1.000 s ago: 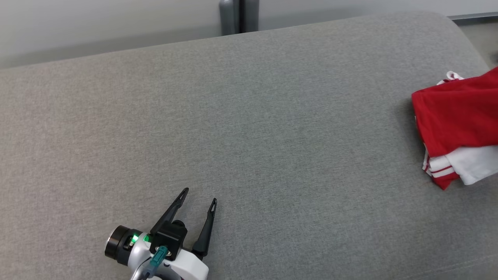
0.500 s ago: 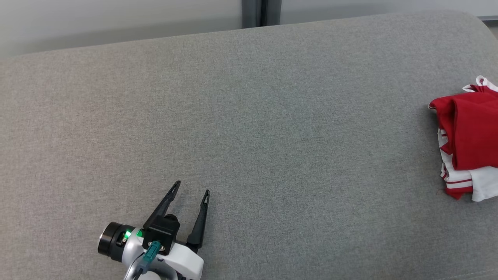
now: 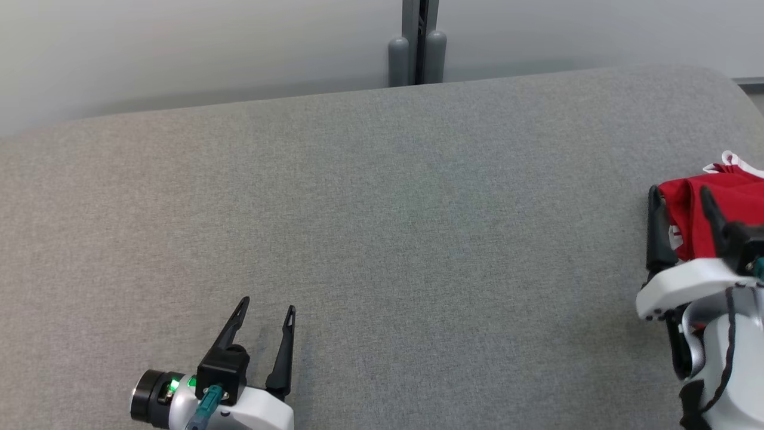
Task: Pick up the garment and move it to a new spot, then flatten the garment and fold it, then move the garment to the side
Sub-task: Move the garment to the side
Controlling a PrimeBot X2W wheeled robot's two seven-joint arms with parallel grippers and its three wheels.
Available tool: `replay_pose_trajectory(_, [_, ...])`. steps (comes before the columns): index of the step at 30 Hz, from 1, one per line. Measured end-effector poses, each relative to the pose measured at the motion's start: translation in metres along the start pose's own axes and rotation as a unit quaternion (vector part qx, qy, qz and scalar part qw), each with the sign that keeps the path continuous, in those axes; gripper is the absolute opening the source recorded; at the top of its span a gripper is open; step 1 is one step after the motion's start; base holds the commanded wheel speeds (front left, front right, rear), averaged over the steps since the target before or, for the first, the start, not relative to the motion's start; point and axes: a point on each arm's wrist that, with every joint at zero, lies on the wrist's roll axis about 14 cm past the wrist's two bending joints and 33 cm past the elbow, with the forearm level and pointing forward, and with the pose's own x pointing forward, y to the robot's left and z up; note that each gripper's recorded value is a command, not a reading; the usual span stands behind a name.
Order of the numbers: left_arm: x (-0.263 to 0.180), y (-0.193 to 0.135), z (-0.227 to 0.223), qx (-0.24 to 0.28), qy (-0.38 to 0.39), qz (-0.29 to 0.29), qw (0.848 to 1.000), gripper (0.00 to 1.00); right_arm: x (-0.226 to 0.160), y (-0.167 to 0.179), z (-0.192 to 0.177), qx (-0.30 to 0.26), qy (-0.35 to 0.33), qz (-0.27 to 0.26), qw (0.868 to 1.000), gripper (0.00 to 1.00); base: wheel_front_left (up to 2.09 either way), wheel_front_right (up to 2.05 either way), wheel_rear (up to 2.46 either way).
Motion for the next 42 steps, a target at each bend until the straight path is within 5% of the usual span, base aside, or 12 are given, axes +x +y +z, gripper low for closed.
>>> replay_pose_trajectory(13, [-0.040, 0.040, -0.001, -0.019, -0.002, 0.085, 0.996, 1.00, -0.051, 0.060, -0.025, 0.013, 0.031, 0.091, 0.995, 1.00, 0.00, 0.00, 0.00])
replay_pose_trajectory(42, [-0.074, 0.075, -0.006, -0.042, -0.005, 0.150, 0.988, 1.00, -0.092, 0.075, -0.025, 0.025, 0.024, 0.117, 0.993, 1.00, 0.00, 0.00, 0.00])
